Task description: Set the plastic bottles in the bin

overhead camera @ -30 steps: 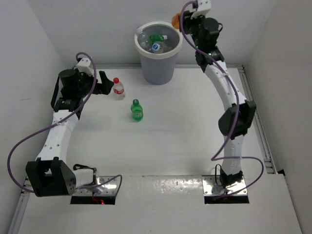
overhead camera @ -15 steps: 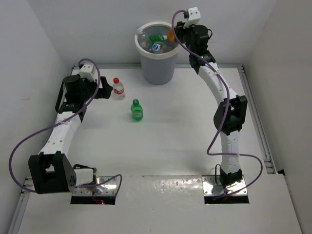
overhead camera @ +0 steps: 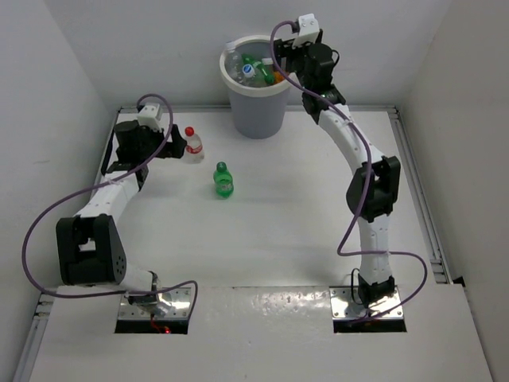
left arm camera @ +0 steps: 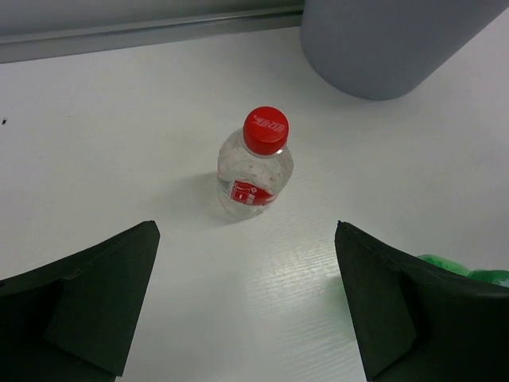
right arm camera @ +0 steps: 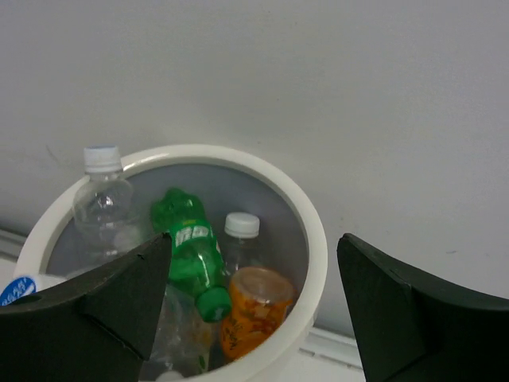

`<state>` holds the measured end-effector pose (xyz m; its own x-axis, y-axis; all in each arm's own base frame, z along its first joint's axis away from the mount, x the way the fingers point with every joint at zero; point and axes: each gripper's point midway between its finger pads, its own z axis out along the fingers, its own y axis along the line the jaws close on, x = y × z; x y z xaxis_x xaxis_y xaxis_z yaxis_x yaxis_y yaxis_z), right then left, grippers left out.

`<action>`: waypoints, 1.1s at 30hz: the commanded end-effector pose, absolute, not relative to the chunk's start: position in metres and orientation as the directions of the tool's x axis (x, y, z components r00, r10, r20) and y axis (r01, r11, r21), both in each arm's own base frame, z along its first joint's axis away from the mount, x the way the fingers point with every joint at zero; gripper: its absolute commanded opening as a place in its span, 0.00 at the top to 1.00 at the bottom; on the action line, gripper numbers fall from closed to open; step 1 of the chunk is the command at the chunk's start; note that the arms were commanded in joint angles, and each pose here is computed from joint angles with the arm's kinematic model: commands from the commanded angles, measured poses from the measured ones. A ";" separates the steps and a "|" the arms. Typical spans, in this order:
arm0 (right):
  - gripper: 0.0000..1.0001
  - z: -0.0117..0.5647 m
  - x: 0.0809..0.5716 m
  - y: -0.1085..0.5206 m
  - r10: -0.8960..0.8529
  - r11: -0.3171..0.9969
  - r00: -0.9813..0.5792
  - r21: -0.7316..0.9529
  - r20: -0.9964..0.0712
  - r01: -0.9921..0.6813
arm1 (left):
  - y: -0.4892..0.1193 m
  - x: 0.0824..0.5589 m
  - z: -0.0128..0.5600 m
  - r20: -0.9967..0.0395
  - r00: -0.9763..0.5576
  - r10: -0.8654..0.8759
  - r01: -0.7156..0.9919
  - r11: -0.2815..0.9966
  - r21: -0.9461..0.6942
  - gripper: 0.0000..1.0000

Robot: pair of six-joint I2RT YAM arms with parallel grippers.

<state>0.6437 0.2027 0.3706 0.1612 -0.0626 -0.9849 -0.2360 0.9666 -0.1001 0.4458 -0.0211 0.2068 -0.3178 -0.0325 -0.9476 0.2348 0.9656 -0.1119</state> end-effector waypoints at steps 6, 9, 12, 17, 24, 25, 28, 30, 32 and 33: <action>0.15 0.438 0.573 0.168 0.066 0.963 0.148 0.024 -0.987 -0.268 | -0.043 0.481 0.223 -0.980 -0.201 0.004 0.344 0.936 -0.067 0.00; 0.15 0.429 0.552 0.148 0.069 0.951 0.068 0.046 -0.995 -0.304 | -0.052 0.495 0.214 -0.981 -0.196 0.006 0.377 0.924 -0.070 0.00; 0.15 0.412 0.524 0.139 0.045 0.934 -0.021 0.049 -0.999 -0.355 | -0.064 0.510 0.214 -0.986 -0.168 0.011 0.401 0.914 -0.058 0.00; 0.15 0.362 0.469 0.120 -0.023 0.923 -0.187 0.051 -0.982 -0.382 | -0.075 0.538 0.191 -0.984 -0.175 0.041 0.389 0.921 -0.030 0.05; 0.15 0.304 0.408 0.102 -0.085 0.920 -0.306 0.043 -0.948 -0.390 | -0.071 0.552 0.182 -0.976 -0.202 0.080 0.359 0.933 0.002 0.57; 0.15 0.295 0.398 0.101 -0.090 0.919 -0.331 0.049 -0.939 -0.390 | -0.071 0.551 0.190 -0.979 -0.187 0.079 0.359 0.933 0.007 0.70; 0.15 0.275 0.372 0.098 -0.099 0.917 -0.352 0.052 -0.931 -0.395 | -0.071 0.549 0.261 -0.992 -0.099 0.076 0.357 0.933 0.036 0.92; 0.16 0.268 0.363 0.097 -0.094 0.918 -0.368 0.062 -0.925 -0.391 | -0.076 0.541 0.313 -0.998 -0.026 0.062 0.379 0.924 0.047 0.92; 0.16 0.254 0.349 0.092 -0.081 0.927 -0.392 0.075 -0.916 -0.368 | -0.079 0.523 0.409 -0.987 0.157 0.036 0.385 0.918 0.094 0.93; 0.16 0.253 0.344 0.091 -0.078 0.927 -0.391 0.078 -0.917 -0.367 | -0.087 0.515 0.434 -0.979 0.202 0.019 0.402 0.910 0.101 0.93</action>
<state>0.3556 0.0937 0.2514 -0.4059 -0.0926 -0.9092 -0.3720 0.9255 0.0718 0.5496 -0.0748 0.2421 -0.2024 0.0586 -0.9775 0.3661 0.9304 -0.0200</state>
